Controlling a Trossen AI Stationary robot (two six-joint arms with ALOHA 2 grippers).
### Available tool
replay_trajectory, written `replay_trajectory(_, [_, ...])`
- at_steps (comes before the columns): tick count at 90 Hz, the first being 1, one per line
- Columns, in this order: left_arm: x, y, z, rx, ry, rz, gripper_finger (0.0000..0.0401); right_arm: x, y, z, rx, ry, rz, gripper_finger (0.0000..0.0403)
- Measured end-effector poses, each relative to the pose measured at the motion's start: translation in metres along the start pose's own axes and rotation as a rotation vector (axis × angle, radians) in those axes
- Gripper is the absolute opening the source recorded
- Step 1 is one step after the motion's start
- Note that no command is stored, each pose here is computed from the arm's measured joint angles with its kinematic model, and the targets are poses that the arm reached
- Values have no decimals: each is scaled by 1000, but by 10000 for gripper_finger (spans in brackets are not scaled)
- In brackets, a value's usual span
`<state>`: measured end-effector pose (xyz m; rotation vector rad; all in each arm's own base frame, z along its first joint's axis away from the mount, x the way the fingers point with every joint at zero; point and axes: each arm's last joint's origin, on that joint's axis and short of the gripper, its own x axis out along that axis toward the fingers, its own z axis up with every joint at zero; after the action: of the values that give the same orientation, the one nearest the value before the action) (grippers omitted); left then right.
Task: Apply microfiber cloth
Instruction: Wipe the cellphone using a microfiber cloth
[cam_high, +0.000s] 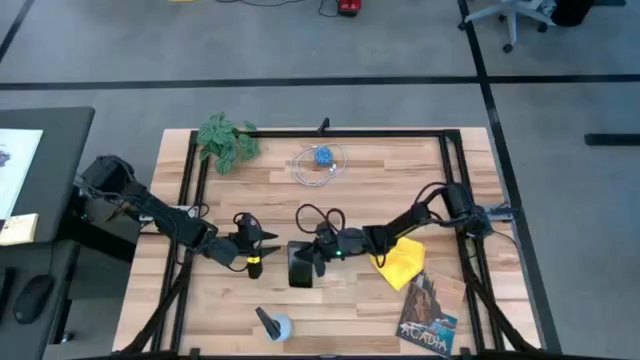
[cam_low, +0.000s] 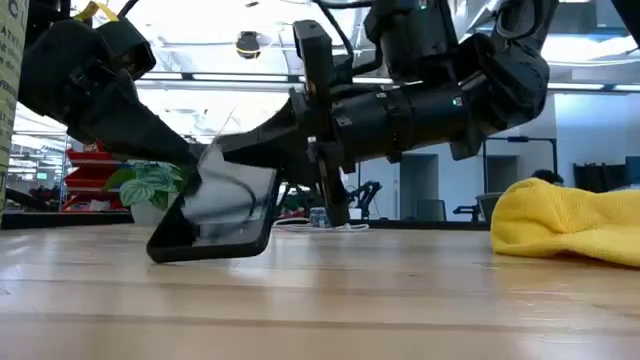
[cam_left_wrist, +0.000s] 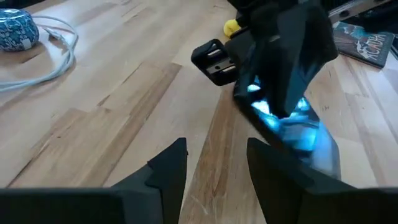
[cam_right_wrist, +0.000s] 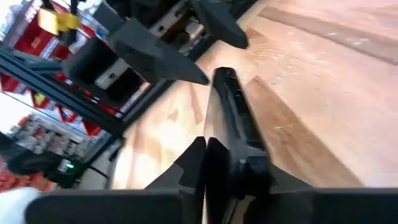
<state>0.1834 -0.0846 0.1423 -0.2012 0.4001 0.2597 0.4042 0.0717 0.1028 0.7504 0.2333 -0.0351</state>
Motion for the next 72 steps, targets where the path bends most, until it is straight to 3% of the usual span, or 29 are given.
replay_trajectory(40, [0,0,-1,-12,7,2,143,2,-26,11,-139,29,-116,208])
replay_trajectory(58, [0,1,-1,-17,12,3,143,-1,-31,23,-166,10,-184,223])
replay_trajectory(72, [0,1,-1,-17,12,3,143,-12,-24,42,-240,-2,-307,221])
